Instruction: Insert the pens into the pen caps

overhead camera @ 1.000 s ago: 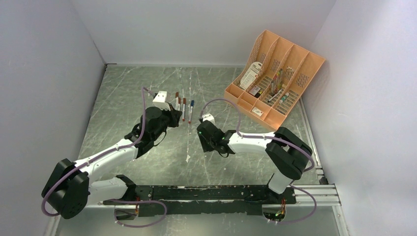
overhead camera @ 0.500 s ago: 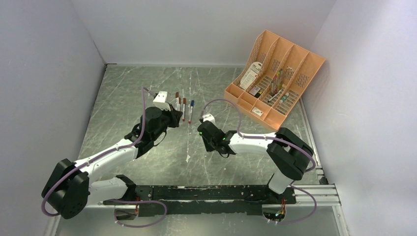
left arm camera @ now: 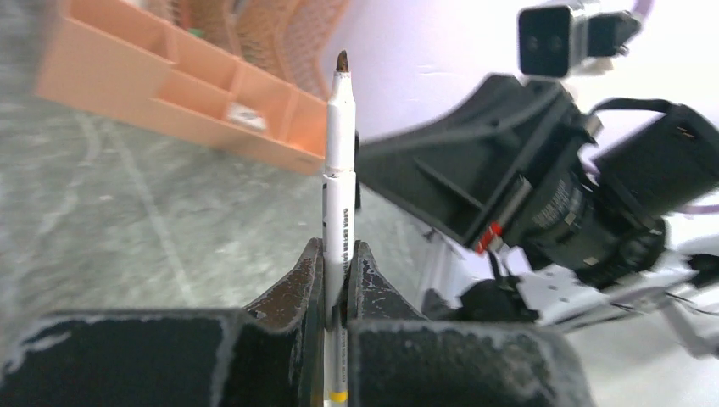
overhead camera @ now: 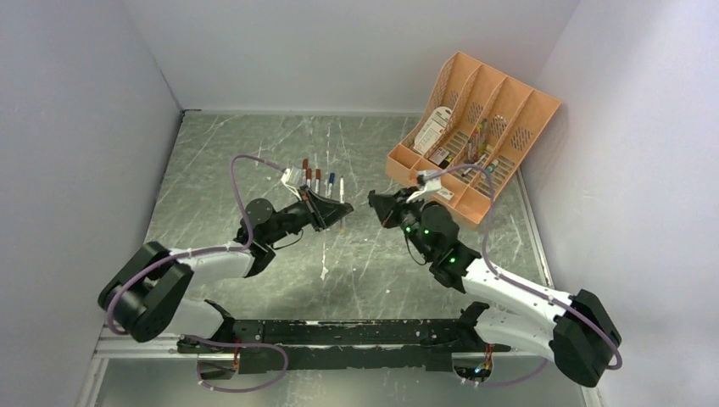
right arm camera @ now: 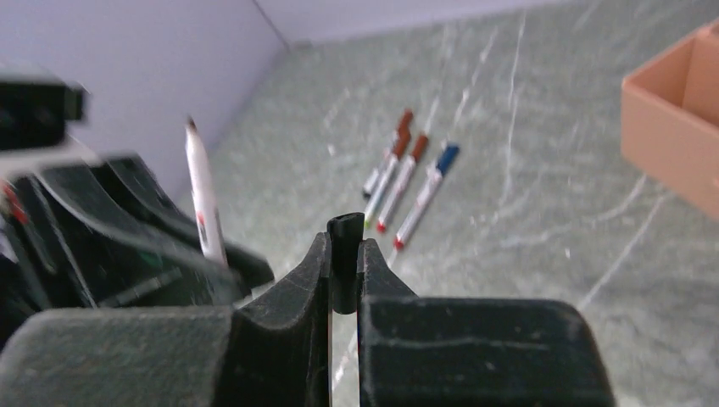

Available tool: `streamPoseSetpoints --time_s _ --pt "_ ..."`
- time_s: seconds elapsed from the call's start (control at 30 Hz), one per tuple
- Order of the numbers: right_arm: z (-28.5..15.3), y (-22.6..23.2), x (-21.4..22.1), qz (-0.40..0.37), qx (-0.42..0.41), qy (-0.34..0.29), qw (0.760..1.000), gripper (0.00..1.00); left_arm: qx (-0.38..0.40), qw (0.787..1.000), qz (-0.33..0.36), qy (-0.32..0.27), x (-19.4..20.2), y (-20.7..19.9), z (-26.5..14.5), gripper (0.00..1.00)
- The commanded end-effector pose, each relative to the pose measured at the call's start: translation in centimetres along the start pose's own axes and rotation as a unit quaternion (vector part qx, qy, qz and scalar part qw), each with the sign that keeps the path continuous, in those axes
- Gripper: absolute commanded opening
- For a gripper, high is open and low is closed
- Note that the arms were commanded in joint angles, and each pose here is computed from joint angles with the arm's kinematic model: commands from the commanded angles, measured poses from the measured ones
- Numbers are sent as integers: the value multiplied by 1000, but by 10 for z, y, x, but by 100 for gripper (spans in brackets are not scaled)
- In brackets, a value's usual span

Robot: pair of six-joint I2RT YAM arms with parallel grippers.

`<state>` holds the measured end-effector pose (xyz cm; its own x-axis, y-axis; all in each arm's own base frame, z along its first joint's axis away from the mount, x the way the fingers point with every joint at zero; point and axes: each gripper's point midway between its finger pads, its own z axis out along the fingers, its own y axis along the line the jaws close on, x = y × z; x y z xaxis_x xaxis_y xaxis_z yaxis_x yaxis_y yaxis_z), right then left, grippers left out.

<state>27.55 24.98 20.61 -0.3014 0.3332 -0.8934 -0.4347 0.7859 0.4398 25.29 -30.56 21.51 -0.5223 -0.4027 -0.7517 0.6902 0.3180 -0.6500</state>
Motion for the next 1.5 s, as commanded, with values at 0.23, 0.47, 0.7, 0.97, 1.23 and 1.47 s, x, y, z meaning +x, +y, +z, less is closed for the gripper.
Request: streamPoseSetpoints --time_s 0.23,0.47,0.7,0.97,1.23,1.47 --pt "-13 25 -101 76 -74 -166 980 0 212 973 -86 -21 -2 -96 5 7" --pt "-9 37 -114 80 -97 -180 976 0 226 968 -106 -13 6 -105 14 7" --pt "-7 46 -114 75 -115 -173 975 0 212 973 -95 -2 11 -102 22 7" --pt "-12 51 -119 75 -126 -174 974 0 198 975 -95 4 18 -94 26 7" --pt "-14 56 -120 74 -138 -174 972 0 201 974 -104 11 23 -93 29 7" --pt "-15 55 -120 72 -137 -173 973 0 193 975 -105 11 24 -91 30 7"
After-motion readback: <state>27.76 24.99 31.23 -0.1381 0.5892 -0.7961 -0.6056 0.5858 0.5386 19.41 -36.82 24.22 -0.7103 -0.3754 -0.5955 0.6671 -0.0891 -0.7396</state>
